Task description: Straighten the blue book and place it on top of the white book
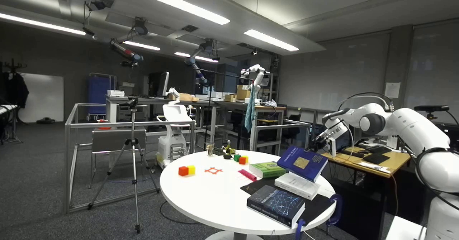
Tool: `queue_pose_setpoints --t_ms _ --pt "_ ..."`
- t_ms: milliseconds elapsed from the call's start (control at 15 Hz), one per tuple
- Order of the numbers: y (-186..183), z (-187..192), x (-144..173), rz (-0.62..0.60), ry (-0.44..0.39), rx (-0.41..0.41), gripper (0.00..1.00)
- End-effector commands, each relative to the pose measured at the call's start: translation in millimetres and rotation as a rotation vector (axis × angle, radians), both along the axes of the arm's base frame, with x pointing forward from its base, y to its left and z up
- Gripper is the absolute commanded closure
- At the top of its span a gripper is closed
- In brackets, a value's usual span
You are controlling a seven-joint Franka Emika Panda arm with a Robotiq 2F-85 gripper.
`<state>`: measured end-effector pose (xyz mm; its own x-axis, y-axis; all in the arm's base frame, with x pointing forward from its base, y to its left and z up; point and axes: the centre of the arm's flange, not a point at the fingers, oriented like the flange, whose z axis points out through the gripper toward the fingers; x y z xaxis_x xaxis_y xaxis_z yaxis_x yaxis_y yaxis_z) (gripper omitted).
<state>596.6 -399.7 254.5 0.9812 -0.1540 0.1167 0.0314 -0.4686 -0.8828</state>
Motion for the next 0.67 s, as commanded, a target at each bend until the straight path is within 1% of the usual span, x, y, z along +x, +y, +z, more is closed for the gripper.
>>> queue_pose_setpoints --t_ms 0,467,600 --pt "-13.7 32.0 -3.4 -0.009 0.002 0.072 0.82" --pt "-21.4 13.6 -11.2 -0.022 0.017 0.087 0.82" --pt "-22.3 4.9 -14.7 -0.014 0.034 0.083 0.82"
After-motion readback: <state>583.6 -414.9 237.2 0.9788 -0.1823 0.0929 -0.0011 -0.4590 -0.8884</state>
